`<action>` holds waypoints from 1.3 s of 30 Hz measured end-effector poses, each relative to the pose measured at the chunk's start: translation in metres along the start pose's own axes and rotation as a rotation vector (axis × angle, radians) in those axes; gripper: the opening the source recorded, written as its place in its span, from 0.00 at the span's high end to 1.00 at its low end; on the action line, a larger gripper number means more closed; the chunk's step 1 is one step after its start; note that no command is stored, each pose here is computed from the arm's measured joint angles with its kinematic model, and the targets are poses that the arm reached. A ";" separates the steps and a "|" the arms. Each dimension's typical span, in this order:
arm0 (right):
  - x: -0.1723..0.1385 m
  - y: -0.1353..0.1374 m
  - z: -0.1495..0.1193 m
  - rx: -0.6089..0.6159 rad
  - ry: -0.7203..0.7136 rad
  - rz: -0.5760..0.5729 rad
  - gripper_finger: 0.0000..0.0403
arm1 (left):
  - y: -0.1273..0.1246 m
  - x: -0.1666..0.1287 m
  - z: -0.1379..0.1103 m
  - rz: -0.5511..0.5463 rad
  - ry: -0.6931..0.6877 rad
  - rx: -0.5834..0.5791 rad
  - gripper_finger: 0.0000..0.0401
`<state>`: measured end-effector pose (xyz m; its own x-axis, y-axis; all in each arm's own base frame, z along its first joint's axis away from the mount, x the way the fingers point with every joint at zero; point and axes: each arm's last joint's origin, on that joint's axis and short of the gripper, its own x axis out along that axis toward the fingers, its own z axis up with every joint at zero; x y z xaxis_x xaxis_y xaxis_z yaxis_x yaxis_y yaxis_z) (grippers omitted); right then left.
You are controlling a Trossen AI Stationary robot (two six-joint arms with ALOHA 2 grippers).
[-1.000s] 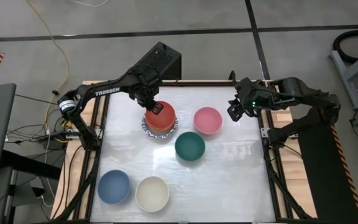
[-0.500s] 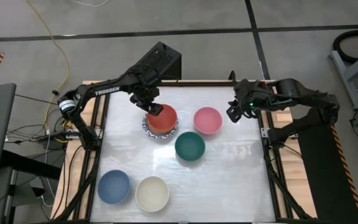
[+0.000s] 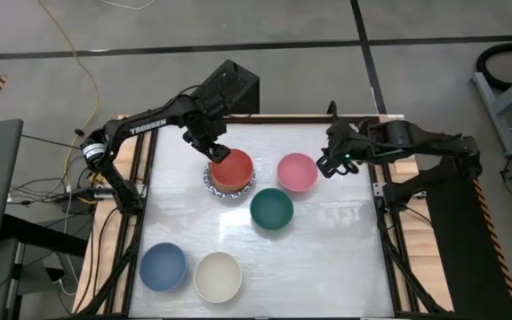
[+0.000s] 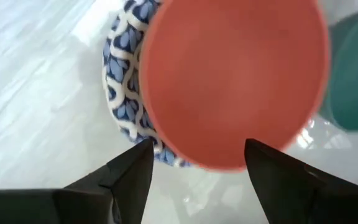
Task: Nest bowls inside each other
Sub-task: Stack the pink bowl on top of the orange bowl
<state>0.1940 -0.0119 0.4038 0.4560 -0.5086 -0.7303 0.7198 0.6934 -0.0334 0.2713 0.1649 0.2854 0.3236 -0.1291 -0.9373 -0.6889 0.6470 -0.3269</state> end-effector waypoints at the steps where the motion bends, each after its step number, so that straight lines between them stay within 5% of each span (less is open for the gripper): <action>1: 0.005 0.001 -0.002 -0.007 0.014 0.002 0.50 | -0.002 -0.005 -0.001 -0.017 -0.008 0.010 0.40; 8: 0.045 0.018 -0.024 -0.071 0.107 0.105 0.50 | -0.021 -0.064 -0.022 -0.221 -0.214 0.098 0.40; 19: 0.104 -0.004 -0.047 0.295 0.142 -0.131 0.50 | -0.066 -0.142 -0.087 -0.321 -0.657 0.102 0.40; 29: 0.156 -0.028 -0.075 0.433 0.262 -0.108 0.50 | -0.103 -0.137 -0.117 -0.352 -0.657 0.149 0.40; 39: 0.179 -0.034 -0.082 0.518 0.180 -0.044 0.50 | -0.115 -0.126 -0.118 -0.310 -0.657 0.140 0.40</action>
<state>0.2085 -0.0843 0.2187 0.3553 -0.4045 -0.8427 0.9205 0.3082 0.2402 0.2335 0.0181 0.4272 0.8417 0.1266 -0.5249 -0.4280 0.7491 -0.5057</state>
